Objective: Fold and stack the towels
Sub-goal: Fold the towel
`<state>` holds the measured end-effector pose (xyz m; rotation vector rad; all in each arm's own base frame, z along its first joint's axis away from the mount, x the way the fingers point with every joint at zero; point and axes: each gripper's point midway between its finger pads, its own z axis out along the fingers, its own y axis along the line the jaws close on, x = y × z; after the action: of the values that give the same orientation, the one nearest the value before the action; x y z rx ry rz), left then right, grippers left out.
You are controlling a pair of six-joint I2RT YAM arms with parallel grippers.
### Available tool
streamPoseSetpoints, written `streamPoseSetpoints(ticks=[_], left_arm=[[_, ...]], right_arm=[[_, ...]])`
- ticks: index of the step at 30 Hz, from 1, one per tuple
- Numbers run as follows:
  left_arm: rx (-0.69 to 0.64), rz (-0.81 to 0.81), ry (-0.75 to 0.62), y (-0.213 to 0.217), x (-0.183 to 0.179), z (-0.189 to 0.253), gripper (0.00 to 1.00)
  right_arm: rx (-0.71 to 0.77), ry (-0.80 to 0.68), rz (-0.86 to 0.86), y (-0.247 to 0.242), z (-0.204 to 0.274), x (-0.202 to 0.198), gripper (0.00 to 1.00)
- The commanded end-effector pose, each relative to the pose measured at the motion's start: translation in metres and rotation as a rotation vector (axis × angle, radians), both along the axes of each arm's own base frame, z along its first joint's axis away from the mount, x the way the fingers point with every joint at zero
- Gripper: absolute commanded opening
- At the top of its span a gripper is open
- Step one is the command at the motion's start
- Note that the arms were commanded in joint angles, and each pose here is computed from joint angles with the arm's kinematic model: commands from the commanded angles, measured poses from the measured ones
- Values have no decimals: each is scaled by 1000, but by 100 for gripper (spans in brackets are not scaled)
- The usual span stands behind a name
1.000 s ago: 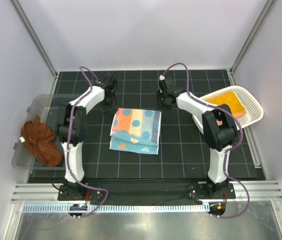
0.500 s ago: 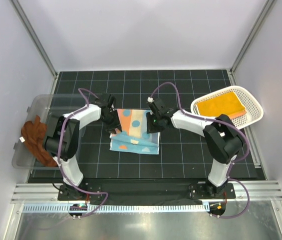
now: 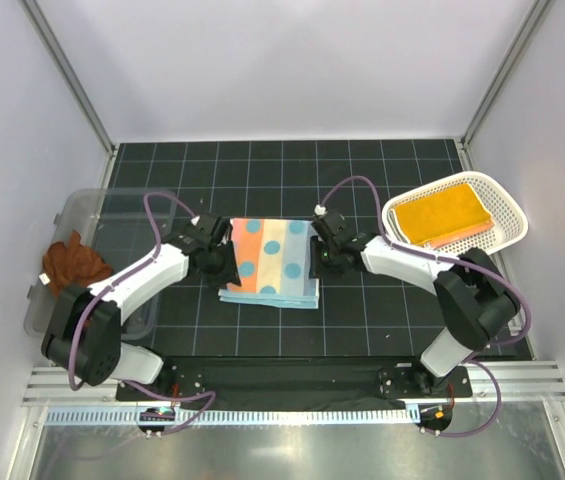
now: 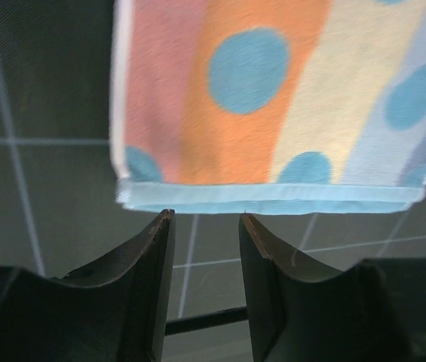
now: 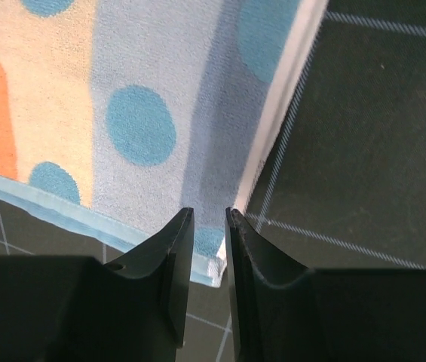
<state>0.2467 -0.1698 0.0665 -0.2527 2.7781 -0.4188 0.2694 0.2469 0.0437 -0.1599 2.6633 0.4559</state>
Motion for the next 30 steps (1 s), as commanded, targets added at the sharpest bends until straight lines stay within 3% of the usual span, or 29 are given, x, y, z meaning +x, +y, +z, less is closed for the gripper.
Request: streamPoseSetpoints(ticks=[1, 4, 8, 13, 21, 30], left_arm=[[101, 105, -36, 28, -6, -3, 44], [190, 139, -64, 42, 5, -5, 49], [199, 136, -28, 41, 12, -18, 50], [110, 121, 11, 31, 18, -30, 50], [-20, 121, 59, 15, 6, -33, 40], [-7, 148, 64, 23, -5, -32, 41]], right_arm=[[36, -24, -164, -9, 25, 0, 31], [129, 15, -274, -3, 33, -9, 29], [153, 20, -377, -8, 30, -12, 28], [202, 72, -405, 1, 15, -24, 27], [176, 114, -446, -1, -13, -38, 26], [109, 111, -437, -9, -22, -39, 30]])
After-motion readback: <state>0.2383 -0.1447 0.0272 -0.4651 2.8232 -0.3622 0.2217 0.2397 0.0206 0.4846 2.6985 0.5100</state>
